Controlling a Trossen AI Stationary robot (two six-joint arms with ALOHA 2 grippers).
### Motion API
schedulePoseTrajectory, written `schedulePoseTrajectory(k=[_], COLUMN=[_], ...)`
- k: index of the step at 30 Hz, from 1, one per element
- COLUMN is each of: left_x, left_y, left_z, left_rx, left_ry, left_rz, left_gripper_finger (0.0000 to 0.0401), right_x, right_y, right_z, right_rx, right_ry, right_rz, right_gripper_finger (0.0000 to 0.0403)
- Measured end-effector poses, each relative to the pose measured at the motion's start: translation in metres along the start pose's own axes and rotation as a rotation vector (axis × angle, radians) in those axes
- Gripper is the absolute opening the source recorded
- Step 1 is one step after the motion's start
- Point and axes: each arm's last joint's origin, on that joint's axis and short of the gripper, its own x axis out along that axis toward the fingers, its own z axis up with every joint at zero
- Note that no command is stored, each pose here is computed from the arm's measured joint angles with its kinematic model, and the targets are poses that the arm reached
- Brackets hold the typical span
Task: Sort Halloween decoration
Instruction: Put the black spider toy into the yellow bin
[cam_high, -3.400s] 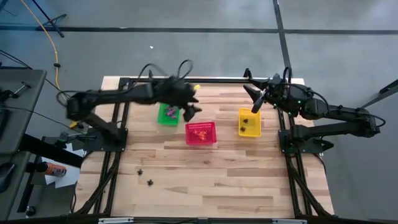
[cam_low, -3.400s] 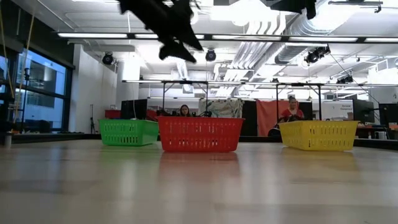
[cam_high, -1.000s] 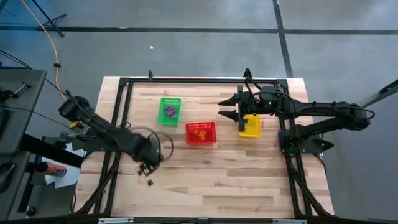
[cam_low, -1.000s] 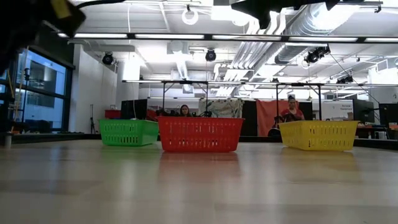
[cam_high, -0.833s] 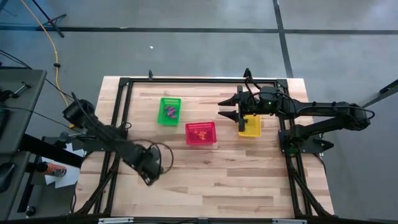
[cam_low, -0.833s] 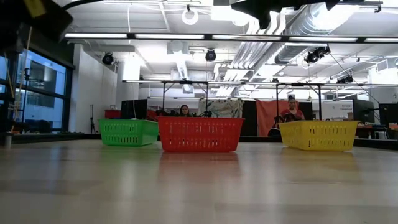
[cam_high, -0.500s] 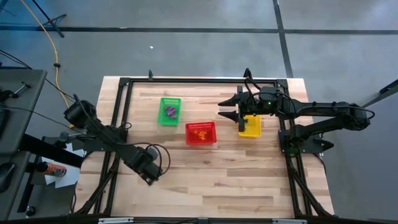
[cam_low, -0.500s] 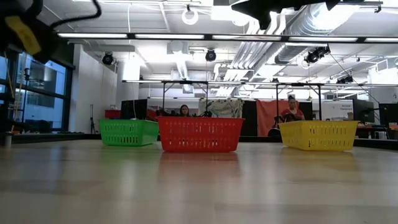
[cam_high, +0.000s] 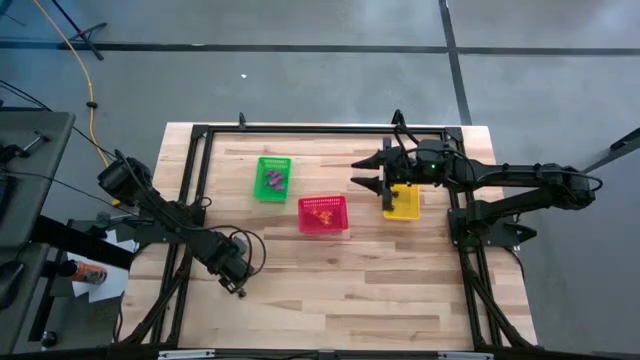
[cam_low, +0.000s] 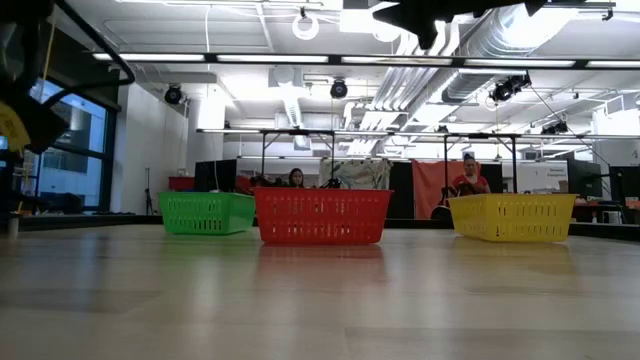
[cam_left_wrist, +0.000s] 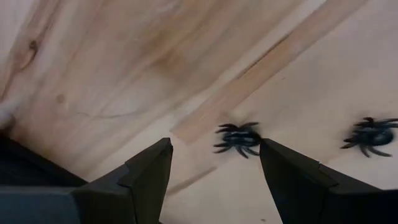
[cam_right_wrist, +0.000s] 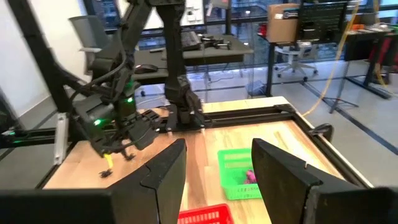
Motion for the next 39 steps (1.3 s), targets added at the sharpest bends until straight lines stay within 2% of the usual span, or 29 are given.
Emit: schedulePoseTrajectory(k=[2,8,14,23,39], left_x=[0.004,0.012,0.015,0.020,0.021], left_y=[0.002,-0.004,0.000,0.005,0.010], left_z=[0.001,0.002,0.003,0.003,0.003], left_rx=[0.027,0.092,0.062,0.083,0.077], left_ry=[0.002,0.001,-0.002,-0.003,-0.004], left_rz=[-0.008,-0.121,-0.107,-0.081,-0.038], left_gripper_finger=[0.0232,0.0232,0.0232,0.0228,0.0104], right_x=[0.000,0.000,0.000,0.000,0.000], right_y=[-0.001,-0.002,-0.002,-0.002,-0.002], right_z=[0.000,0.000,0.000,0.000,0.000], right_rx=[0.002,0.005,0.005,0.005,0.006], right_ry=[-0.001,-0.003,-0.003,-0.003,0.002], right_rz=[-0.026,-0.054,-0.053,-0.052,-0.050], right_gripper_finger=[0.0177,0.0177,0.0177,0.0177,0.0177])
